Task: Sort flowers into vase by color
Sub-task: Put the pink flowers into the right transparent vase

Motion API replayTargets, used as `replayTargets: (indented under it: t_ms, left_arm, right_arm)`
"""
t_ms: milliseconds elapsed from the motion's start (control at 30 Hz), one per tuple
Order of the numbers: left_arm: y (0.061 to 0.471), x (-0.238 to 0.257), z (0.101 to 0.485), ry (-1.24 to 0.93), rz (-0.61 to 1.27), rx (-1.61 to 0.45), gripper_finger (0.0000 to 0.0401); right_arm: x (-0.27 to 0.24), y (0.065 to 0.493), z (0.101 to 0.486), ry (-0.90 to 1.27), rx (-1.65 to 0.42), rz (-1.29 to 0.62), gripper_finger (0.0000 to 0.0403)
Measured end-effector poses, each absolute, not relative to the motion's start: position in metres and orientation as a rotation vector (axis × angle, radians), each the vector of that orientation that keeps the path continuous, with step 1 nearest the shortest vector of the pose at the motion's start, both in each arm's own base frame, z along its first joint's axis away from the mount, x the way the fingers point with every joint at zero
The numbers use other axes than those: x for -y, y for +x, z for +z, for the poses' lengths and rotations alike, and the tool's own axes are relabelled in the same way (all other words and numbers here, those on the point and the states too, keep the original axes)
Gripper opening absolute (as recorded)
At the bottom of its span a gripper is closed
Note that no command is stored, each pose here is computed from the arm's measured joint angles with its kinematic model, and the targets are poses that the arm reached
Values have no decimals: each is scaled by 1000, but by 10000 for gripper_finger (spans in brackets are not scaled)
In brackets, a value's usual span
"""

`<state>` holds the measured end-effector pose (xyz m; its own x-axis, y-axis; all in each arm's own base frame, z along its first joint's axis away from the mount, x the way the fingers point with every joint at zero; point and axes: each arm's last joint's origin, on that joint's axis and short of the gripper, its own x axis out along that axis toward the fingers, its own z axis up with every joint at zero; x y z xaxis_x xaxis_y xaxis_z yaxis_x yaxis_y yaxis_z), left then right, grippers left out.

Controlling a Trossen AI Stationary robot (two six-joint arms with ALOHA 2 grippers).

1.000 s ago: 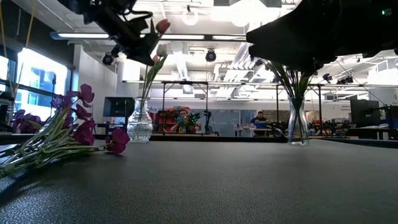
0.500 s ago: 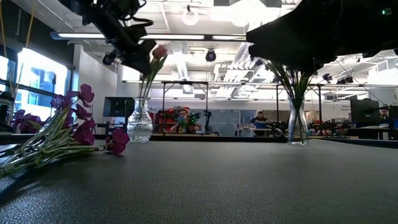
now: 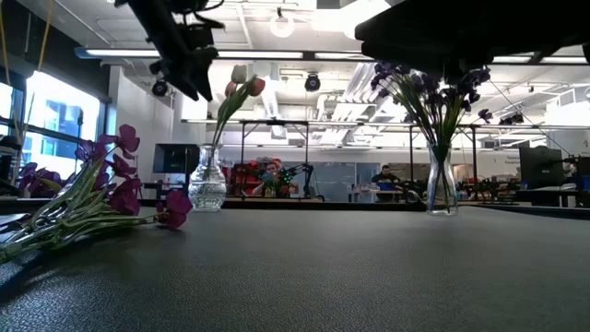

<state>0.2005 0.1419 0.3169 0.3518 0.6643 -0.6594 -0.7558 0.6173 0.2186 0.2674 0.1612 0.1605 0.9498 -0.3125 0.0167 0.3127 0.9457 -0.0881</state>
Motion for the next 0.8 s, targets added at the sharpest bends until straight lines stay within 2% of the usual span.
replayTargets:
  t_ms: [167,267,367,467,600,800]
  left_arm:
    - [193,-133,346,-151,915,-834,249]
    - [186,-116,358,-141,894,-814,247]
    - [178,-89,361,-106,850,-761,241]
    - [166,-58,356,-102,790,-703,236]
    - [149,-22,339,-137,655,-648,232]
    - [129,11,301,-165,559,-627,232]
  right_arm:
    - [-170,270,171,-103,-3,-456,162]
    - [-176,274,179,-134,-38,-533,167]
    - [-186,288,195,-185,-82,-519,187]
    - [-192,312,214,-195,-171,-466,216]
    - [-186,352,231,-89,-328,-386,263]
    - [-187,421,207,86,-480,-220,317]
